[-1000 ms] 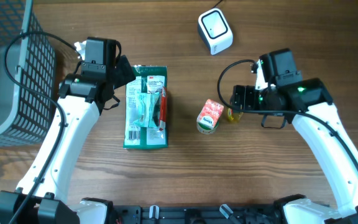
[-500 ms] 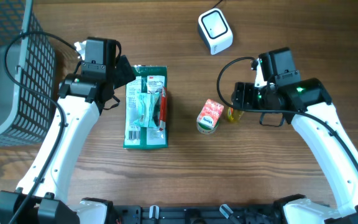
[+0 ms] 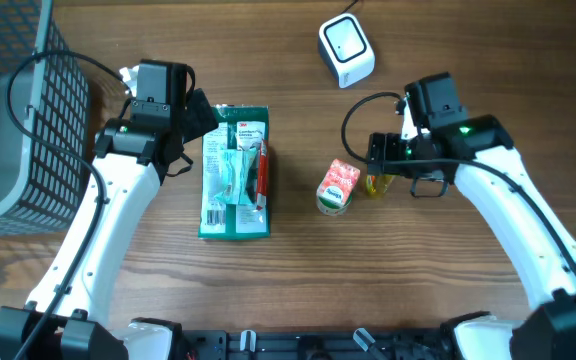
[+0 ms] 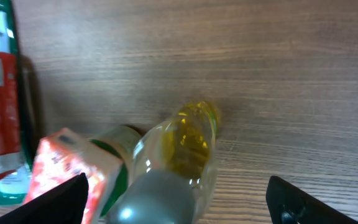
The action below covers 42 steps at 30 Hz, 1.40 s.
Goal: Scan the item barcode
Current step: 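Reach the right gripper toward the yellow oil bottle, then close the right gripper around the oil bottle neck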
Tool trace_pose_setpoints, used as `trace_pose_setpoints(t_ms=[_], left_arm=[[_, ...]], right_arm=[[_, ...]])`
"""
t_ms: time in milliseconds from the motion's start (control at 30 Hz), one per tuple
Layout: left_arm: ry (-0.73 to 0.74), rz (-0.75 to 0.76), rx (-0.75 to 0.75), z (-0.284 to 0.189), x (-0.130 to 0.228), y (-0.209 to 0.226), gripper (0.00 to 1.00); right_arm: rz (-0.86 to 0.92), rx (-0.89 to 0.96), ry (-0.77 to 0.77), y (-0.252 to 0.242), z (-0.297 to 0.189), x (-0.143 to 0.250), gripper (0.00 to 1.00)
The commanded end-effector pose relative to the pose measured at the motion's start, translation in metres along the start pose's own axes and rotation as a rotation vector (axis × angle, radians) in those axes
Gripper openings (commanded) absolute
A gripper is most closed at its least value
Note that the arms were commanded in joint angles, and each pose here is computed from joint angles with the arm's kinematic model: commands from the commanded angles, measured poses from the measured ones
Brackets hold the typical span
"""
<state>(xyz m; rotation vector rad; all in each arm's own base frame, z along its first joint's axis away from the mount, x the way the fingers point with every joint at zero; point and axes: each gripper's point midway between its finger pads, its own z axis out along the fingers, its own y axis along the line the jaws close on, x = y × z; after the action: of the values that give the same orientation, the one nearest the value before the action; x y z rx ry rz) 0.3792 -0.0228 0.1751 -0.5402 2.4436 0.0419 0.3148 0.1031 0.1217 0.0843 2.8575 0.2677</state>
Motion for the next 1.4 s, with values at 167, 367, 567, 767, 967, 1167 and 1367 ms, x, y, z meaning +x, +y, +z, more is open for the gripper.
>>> trace_pose_setpoints(t_ms=[167,367,567,767,967,1167,1367], left_arm=[[0.005,0.013,-0.004,0.002,0.001,0.001,1.0],[0.005,0.013,-0.004,0.002,0.001,0.001,1.0],[0.005,0.013,-0.004,0.002,0.001,0.001,1.0],[0.005,0.013,-0.004,0.002,0.001,0.001,1.0],[0.005,0.013,-0.004,0.002,0.001,0.001,1.0],[0.005,0.013,-0.004,0.002,0.001,0.001,1.0],[0.005,0.013,-0.004,0.002,0.001,0.001,1.0]], right_arm=[[0.009,0.03,0.11,-0.005,0.035,0.013,0.85],[0.009,0.028,0.107,-0.004,0.037,0.011,0.79],[0.005,0.02,0.082,-0.002,0.038,0.005,0.79],[0.001,0.015,0.07,-0.001,0.036,0.001,0.83],[0.0,0.084,0.065,-0.006,0.007,-0.011,0.85],[-0.015,0.078,0.081,0.001,0.008,-0.006,0.84],[-0.05,0.153,0.06,0.004,0.01,-0.002,0.82]])
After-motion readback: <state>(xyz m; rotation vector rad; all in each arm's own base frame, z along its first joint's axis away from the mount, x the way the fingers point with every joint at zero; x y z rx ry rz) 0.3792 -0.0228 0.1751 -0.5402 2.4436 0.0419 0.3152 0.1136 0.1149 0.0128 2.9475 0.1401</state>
